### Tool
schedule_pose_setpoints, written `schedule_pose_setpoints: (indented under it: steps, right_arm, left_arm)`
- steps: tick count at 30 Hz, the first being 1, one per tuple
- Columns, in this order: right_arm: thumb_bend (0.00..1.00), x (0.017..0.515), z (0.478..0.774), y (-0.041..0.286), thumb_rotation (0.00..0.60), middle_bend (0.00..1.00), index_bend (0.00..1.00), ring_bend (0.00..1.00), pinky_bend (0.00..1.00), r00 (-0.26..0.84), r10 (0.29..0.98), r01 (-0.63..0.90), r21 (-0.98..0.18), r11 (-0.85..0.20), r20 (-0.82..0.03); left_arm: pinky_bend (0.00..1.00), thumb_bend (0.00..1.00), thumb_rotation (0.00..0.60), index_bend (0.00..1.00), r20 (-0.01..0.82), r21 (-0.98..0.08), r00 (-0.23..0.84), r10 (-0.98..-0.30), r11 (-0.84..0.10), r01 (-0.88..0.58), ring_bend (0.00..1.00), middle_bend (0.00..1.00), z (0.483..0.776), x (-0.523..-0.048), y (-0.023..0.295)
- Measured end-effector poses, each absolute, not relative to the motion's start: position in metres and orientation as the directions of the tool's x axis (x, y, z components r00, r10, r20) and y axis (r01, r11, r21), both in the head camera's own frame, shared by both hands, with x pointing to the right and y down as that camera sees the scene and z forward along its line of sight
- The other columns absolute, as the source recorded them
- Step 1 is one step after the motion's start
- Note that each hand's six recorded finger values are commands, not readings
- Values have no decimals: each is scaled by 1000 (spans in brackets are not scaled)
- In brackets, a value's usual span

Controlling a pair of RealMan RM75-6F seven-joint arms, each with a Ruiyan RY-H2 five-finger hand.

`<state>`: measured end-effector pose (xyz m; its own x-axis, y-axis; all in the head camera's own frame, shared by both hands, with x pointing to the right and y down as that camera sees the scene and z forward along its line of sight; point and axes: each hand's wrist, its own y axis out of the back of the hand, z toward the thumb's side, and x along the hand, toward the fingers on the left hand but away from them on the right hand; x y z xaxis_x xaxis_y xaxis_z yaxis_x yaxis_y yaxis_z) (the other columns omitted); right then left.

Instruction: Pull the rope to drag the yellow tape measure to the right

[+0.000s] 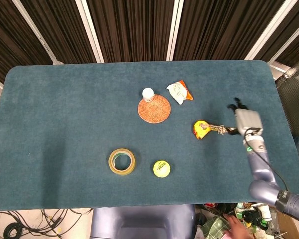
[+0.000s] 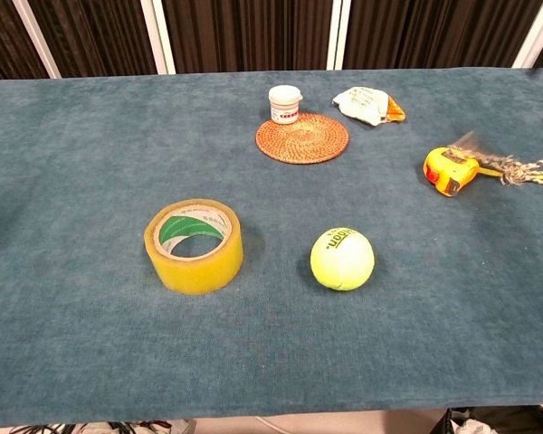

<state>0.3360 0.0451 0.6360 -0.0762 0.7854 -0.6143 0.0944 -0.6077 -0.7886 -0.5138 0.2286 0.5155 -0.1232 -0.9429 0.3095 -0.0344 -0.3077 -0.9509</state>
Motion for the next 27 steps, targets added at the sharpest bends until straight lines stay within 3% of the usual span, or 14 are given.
schedule_pose_setpoints:
  steps: [5,18,27]
  right_arm:
    - [92,316,622,50,600,0,0,135,303,-31,784,111,-782,-614,-620]
    - [155,336,598,48,600,0,0,114,236,-97,839,92,-844,-529,-536]
    - [179,371,579,85,600,0,0,73,200,-152,871,71,-884,-462,-468]
  left_arm:
    - [0,306,600,107,309,-951,-121,-943,-307,-35,0,0,515,-513,229]
    - [0,306,600,107,308,-952,-118,-944,-306,-34,0,0,515,-512,229]
    - [0,305,600,107,309,-951,-115,-944,-307,-32,0,0,515,-511,230]
